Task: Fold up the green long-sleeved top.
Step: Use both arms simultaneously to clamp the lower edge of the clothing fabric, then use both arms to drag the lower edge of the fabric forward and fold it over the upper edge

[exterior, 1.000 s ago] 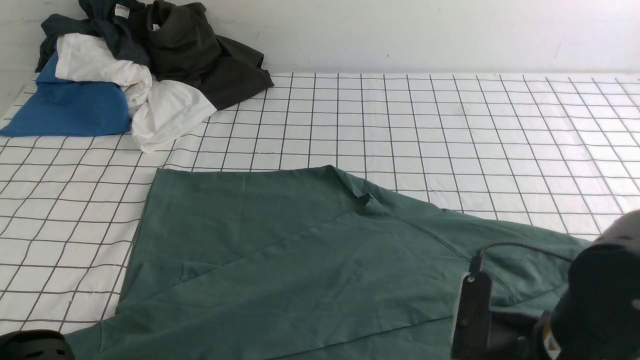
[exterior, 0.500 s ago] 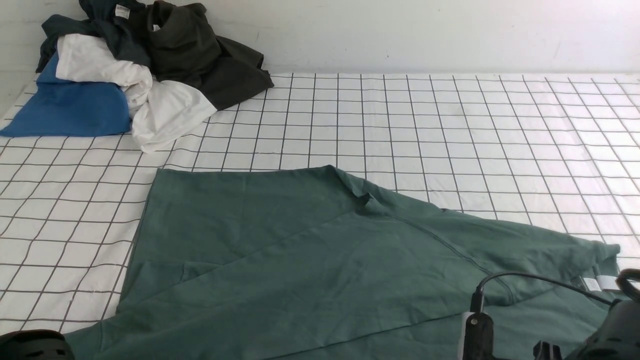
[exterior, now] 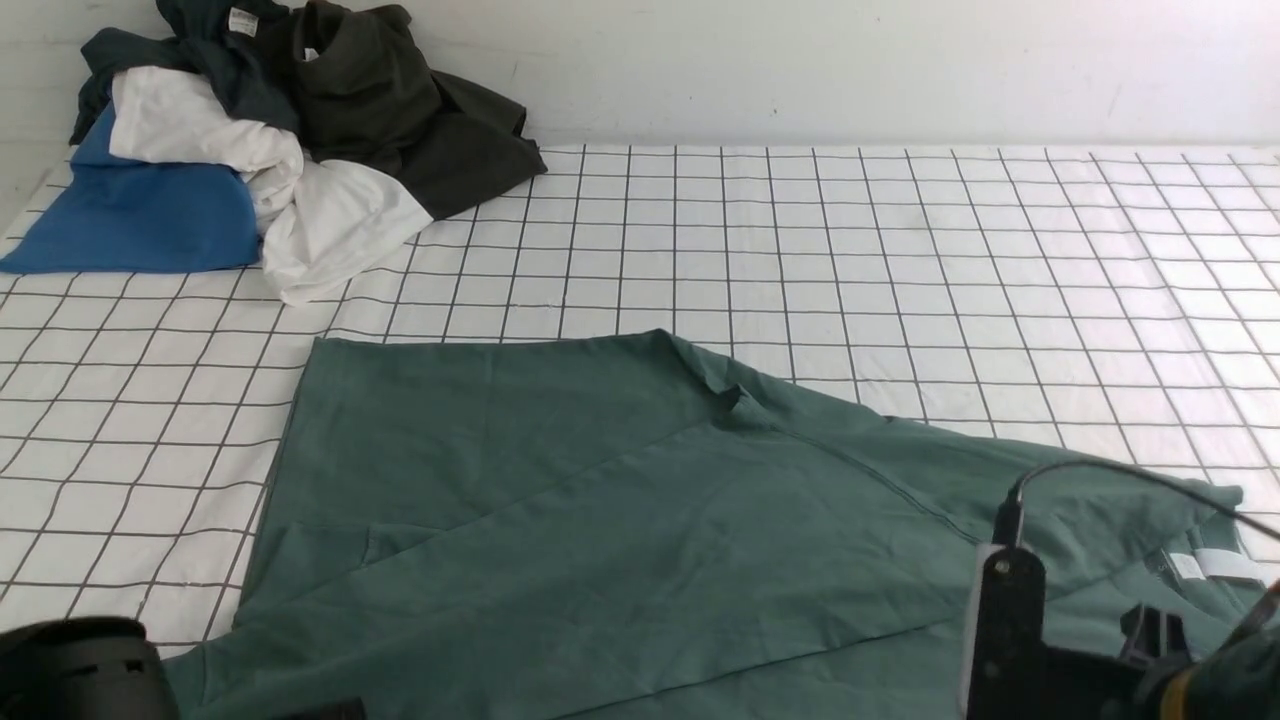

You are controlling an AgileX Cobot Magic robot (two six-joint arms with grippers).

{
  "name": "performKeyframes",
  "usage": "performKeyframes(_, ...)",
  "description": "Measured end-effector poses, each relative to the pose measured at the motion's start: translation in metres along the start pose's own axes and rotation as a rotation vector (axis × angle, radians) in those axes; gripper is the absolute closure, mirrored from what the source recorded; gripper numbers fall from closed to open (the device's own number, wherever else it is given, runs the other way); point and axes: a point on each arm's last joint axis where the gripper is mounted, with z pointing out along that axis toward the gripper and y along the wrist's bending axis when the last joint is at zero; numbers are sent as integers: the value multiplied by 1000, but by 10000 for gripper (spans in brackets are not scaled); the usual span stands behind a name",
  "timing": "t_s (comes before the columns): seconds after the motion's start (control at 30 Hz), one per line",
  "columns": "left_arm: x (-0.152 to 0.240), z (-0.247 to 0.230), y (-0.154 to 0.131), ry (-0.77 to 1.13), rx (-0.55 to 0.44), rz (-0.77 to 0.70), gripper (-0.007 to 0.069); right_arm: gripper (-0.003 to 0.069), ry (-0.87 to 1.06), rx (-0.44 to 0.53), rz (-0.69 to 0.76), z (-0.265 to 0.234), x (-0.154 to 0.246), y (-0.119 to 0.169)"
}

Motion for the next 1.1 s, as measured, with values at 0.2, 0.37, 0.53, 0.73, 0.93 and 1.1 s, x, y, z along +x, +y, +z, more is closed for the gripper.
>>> performKeyframes(0.2,-22,-56,58,-169,-103,-215,610,643,32,68,21,-33,-15,-42)
performKeyframes(0.37,-23,-97,132,-287,-125,-421,609,643,15,45,170,-34,-19,-100)
performKeyframes(0.53,-31,-102,189,-333,-70,-508,609,643,-39,3,299,-24,-26,-153)
performKeyframes(0.73,-53,-88,234,-342,-45,-540,608,643,-76,30,367,-22,-35,-203)
performKeyframes(0.93,-90,-46,267,-298,-57,-515,608,643,-107,84,404,-12,-43,-245)
performKeyframes(1.1,-110,-15,288,-269,-112,-520,598,605,-133,128,430,7,-50,-263)
